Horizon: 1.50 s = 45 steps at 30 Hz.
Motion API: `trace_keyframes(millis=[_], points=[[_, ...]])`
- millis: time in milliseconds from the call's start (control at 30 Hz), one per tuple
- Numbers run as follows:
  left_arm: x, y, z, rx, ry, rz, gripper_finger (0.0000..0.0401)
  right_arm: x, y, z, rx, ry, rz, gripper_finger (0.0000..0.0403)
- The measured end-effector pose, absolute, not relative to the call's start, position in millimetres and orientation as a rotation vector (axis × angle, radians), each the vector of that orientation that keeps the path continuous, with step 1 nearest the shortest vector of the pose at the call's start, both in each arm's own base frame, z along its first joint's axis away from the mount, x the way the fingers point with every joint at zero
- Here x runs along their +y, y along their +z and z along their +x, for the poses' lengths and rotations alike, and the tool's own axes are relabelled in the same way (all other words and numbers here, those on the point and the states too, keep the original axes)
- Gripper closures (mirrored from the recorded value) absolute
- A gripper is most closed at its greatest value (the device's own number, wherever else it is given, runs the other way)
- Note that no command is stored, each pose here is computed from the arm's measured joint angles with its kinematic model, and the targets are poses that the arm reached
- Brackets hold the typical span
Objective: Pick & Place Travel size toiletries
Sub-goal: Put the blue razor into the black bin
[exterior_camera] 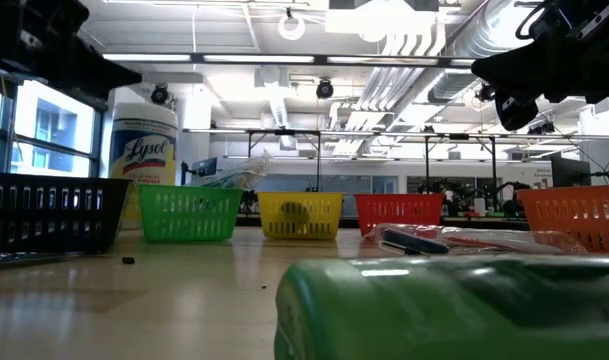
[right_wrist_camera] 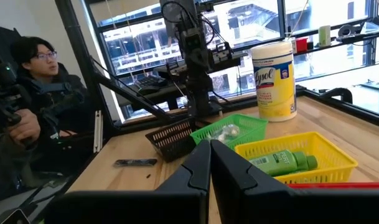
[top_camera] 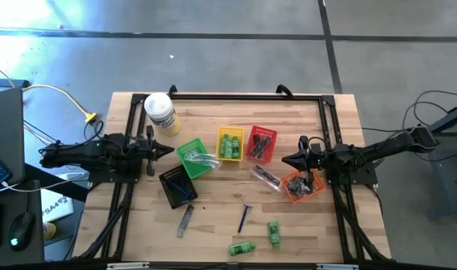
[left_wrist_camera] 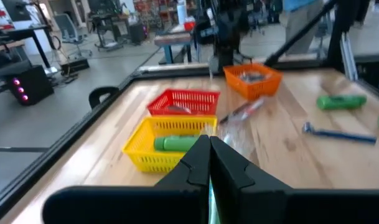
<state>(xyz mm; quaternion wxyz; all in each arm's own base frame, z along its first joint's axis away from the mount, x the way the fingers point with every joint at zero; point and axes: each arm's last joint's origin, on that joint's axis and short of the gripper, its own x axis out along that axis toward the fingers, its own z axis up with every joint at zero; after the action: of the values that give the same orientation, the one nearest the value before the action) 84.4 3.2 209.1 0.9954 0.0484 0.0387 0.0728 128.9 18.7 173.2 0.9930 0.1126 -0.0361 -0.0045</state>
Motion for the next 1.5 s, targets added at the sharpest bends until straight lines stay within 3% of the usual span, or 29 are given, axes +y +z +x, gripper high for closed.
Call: trace_keyframes(millis=[400, 1500], points=[[2, 178, 93, 0.124, 0.107, 0.098, 0.0401, 19, 173, 129, -0.072, -0.009, 0.22, 0.0399], [-1, 170, 95, 0.127, 0.017, 0.099, 0.0401, 19, 177, 129, -0.117, -0.007, 0.236, 0.0399]])
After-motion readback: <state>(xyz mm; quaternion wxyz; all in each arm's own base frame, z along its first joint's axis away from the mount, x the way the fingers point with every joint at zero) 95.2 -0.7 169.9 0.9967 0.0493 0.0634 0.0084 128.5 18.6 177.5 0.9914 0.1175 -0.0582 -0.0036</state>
